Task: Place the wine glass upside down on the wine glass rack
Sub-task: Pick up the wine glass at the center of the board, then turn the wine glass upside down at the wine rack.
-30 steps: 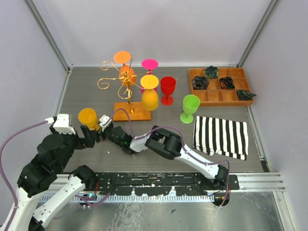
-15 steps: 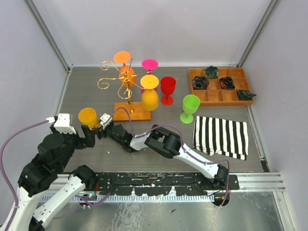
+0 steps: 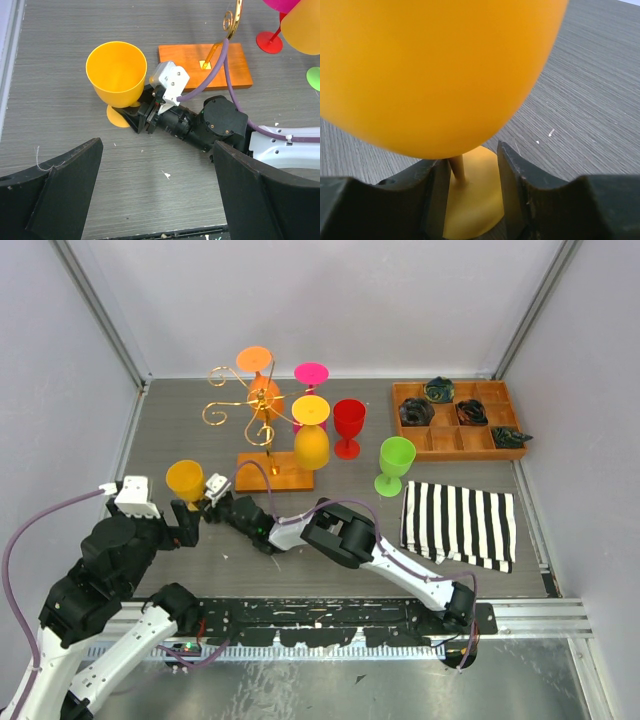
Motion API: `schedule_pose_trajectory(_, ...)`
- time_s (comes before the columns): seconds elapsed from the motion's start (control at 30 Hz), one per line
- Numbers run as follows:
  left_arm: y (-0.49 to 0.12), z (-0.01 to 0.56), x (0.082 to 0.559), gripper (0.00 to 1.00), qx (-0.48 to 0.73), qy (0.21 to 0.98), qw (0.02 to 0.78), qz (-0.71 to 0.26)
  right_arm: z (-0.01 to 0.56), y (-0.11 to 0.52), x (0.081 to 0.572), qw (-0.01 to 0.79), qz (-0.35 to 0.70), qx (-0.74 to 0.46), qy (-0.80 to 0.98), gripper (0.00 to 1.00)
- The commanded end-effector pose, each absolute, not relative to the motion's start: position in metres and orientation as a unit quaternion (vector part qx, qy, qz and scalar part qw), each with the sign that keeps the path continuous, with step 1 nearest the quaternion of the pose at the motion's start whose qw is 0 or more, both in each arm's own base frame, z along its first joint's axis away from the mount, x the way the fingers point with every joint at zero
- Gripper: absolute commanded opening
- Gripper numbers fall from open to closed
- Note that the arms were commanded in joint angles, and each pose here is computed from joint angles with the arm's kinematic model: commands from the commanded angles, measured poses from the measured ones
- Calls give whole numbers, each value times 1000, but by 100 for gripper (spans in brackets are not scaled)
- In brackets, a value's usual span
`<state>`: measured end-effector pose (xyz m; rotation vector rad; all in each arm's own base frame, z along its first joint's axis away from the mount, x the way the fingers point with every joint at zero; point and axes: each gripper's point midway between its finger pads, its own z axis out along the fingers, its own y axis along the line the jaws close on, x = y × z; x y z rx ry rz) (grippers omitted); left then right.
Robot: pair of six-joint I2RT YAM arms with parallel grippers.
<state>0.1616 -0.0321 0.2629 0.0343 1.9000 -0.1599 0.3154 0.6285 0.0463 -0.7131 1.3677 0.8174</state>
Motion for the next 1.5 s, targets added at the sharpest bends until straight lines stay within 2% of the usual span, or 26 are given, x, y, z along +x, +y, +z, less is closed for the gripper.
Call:
schedule_pose_trajectory(0.0,-35,267,165,98,17,807,586,-73,73,635,319,664,376,-305,571,43)
schedule_pose_trajectory(0.23,-35,268,164,98,15,804,590,-75,75,634,321,663,373,-301,575,30)
schedule_pose_trajectory(0.37,-34,268,164,98,12,802,592,-76,77,633,323,663,371,-297,579,11)
schedule_pose_trajectory(0.5,-33,268,164,98,12,802,592,-76,81,632,322,664,372,-298,576,1)
schedule_pose_trajectory(0.7,-27,274,160,98,2,792,606,-76,96,620,314,667,377,-294,572,1)
schedule_pose_trajectory(0.93,-12,313,152,98,-44,755,648,-94,126,594,289,678,373,-284,567,1)
schedule_pose_trajectory(1.2,-2,364,135,98,-70,728,670,-126,140,553,239,690,342,-292,567,1)
schedule_pose_trajectory(1.47,-13,376,121,98,-75,719,664,-191,151,482,173,677,340,-307,576,1)
